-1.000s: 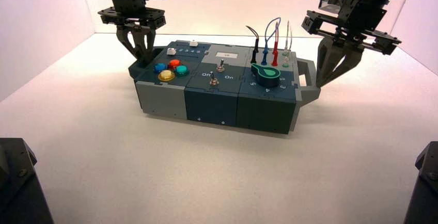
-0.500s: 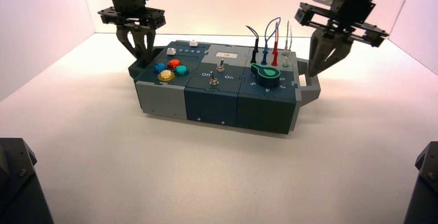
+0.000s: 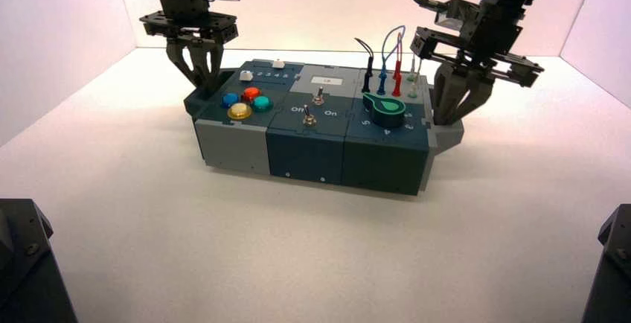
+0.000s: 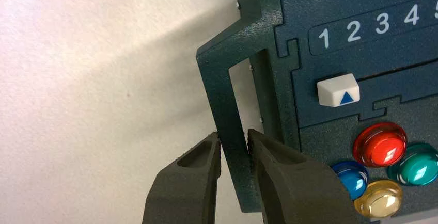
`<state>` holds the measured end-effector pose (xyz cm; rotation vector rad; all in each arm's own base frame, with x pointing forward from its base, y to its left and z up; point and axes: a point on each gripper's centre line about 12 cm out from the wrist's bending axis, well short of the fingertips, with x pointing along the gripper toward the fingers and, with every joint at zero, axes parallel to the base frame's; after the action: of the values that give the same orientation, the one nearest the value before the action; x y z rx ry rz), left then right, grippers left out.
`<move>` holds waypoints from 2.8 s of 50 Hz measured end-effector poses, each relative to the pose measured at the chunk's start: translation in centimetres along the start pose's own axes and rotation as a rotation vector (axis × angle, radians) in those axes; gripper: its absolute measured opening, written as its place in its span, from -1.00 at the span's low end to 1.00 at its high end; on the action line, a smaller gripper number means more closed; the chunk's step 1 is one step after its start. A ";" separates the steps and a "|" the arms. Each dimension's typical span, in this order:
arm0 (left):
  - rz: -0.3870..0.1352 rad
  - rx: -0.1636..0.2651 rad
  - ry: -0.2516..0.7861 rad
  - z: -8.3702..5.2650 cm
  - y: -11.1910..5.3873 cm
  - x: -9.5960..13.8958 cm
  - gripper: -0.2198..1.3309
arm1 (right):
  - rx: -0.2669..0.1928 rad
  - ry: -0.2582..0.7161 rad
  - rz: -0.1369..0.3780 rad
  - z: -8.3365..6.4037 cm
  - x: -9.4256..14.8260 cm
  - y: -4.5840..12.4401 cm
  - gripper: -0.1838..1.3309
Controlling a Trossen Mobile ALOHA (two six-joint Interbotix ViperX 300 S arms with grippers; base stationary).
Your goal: Move the top slider to position 2.
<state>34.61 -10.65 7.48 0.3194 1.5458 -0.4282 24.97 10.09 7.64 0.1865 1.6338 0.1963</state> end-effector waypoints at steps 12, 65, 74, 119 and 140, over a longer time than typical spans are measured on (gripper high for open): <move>-0.001 0.038 0.021 -0.7 -1.4 0.1 -0.10 | 0.005 0.044 -0.003 -1.3 0.1 -0.4 -0.95; -0.008 0.078 0.068 -5.5 -3.5 0.1 0.03 | -0.013 0.021 0.007 -3.2 -1.5 -0.3 -0.94; -0.007 0.084 0.059 -5.2 -3.7 0.0 0.06 | -0.018 0.007 0.011 -2.9 -1.7 -0.1 -0.94; -0.004 0.202 0.019 -3.0 -6.3 -0.8 0.22 | -0.033 -0.006 0.022 -1.5 -2.5 0.6 -0.94; -0.002 0.202 -0.014 -2.2 -6.3 -1.6 0.38 | -0.041 -0.004 0.024 -1.6 -2.7 0.7 -0.94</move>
<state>29.84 -15.13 9.49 0.4703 1.4923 -0.5893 23.57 10.12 10.52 0.1752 1.6229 0.2468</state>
